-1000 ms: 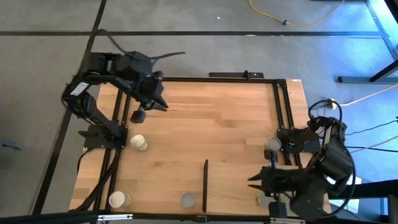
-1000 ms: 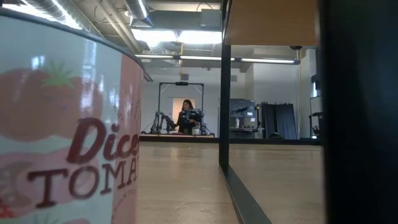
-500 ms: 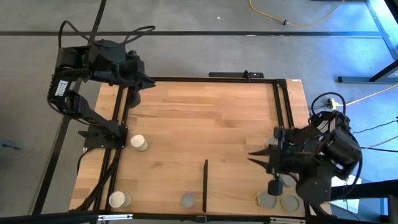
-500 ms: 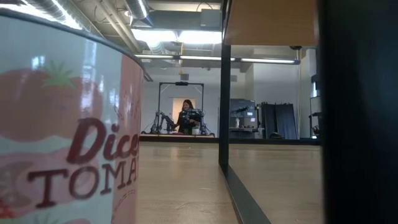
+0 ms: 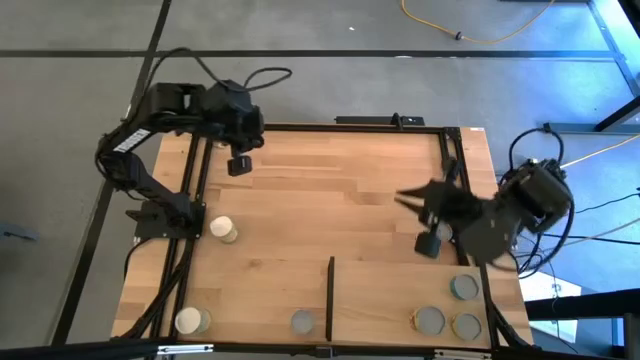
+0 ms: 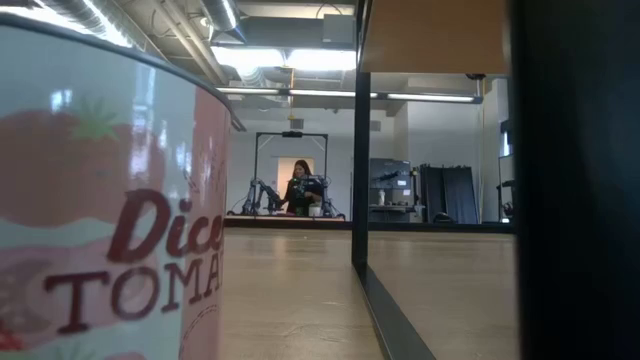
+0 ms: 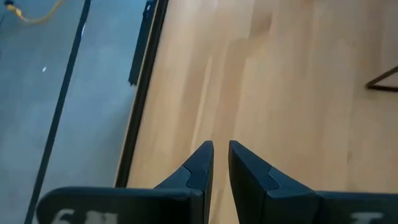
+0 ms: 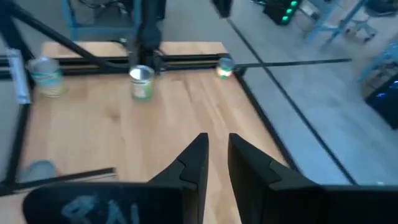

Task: Pick and place cans onto a shelf
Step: Put the canned mixed fruits on the shelf

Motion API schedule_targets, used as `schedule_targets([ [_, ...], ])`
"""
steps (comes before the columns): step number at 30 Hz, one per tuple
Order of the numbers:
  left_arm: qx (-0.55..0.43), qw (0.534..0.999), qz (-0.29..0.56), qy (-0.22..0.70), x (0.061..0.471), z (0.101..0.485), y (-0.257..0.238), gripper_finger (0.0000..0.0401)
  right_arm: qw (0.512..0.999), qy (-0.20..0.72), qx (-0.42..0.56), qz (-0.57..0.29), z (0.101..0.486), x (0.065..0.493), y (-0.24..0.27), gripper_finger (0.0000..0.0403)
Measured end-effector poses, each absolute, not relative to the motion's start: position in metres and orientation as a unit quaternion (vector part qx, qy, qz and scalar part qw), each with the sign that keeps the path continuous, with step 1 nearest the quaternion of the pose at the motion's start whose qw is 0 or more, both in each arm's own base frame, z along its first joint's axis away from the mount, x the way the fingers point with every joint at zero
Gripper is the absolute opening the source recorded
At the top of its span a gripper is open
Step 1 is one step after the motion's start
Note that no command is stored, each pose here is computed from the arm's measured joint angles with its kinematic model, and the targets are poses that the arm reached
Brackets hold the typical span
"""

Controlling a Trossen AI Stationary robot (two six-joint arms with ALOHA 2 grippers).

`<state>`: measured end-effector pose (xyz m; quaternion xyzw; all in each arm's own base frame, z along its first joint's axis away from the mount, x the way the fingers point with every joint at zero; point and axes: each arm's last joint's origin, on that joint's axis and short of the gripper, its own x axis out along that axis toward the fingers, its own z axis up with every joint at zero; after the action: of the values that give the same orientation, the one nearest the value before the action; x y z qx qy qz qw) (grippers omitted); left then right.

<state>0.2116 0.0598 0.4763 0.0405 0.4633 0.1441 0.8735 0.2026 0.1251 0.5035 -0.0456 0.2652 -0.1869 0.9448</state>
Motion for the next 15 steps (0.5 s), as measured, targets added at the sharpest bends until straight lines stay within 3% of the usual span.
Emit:
schedule_targets([
  [10,0.038,0.867,0.155,0.472,0.213,0.470,0.070,0.0042,0.925,0.332,0.013,-0.181,0.477,0.147,0.064,0.0063],
  [15,0.030,0.864,0.169,0.473,0.211,0.470,0.076,0.0042,0.897,0.419,0.089,-0.104,0.445,0.119,0.053,0.0063],
])
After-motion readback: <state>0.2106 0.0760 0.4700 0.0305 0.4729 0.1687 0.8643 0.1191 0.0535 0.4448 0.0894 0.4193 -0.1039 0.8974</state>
